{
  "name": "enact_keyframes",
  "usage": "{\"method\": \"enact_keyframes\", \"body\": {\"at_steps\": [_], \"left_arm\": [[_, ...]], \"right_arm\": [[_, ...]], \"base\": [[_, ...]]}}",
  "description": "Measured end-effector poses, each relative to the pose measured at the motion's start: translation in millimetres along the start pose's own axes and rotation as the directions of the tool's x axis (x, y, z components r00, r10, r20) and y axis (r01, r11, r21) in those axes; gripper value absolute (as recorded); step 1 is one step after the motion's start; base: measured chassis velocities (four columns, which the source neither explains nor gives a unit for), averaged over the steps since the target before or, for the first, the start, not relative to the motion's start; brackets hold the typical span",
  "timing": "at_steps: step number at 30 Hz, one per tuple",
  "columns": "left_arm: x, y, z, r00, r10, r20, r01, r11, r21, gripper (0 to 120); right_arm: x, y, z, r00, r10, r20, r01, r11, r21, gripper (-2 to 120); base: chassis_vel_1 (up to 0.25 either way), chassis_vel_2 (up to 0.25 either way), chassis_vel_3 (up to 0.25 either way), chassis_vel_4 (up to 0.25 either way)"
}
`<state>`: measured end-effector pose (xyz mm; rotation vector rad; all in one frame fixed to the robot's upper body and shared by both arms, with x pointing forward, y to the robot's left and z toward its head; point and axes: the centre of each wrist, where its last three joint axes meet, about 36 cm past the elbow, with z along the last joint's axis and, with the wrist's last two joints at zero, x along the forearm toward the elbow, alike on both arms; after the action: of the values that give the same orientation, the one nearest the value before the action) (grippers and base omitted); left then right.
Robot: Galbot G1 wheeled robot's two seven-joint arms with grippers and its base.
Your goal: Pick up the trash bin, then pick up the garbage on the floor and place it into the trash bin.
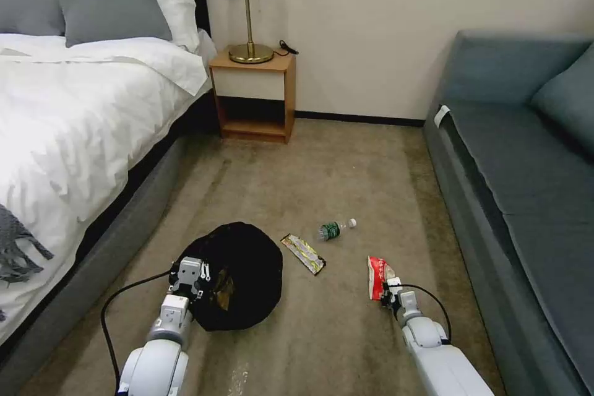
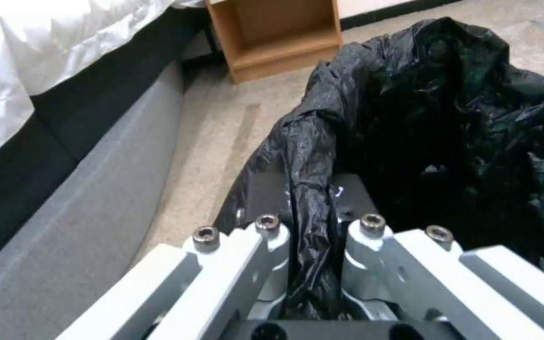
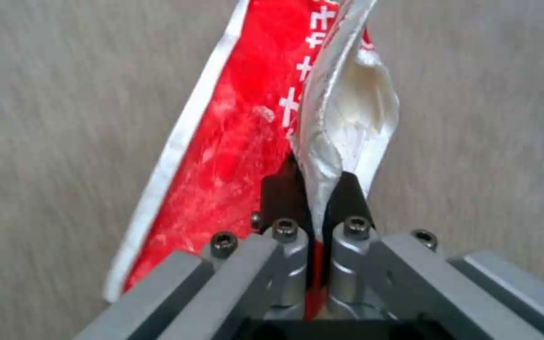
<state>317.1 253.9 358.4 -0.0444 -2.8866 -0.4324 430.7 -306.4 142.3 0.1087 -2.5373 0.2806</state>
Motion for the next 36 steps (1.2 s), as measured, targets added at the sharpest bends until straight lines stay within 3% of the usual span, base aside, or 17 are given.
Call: {"method": "enact_keyframes", "body": {"at_steps": [18, 26, 36], "left_arm": [[0.3, -0.7, 2.9, 1.0, -0.002, -0.007, 0.002, 1.0, -0.002, 6], [-0.7, -0.3, 3.2, 1.0, -0.004, -0.007, 0.004, 1.0, -0.001, 6], [0.4, -2.8, -1.5, 1.0, 0.0, 0.0, 0.0, 1.0, 0.021, 6]], "right_arm": [[-1.4, 19.5, -44.0, 0.97, -0.013, 0.244, -0.001, 0.998, 0.058, 0], [35.7, 55.4, -91.6, 0.92, -0.105, 0.377, 0.077, 0.993, 0.09, 0], [76.5, 101.8, -120.2, 0.88, -0.205, 0.429, 0.172, 0.978, 0.115, 0]], "base": [[0.0, 0.0, 0.0, 0.0], [0.0, 0.0, 0.0, 0.0], [0.0, 0.0, 0.0, 0.0]]}}
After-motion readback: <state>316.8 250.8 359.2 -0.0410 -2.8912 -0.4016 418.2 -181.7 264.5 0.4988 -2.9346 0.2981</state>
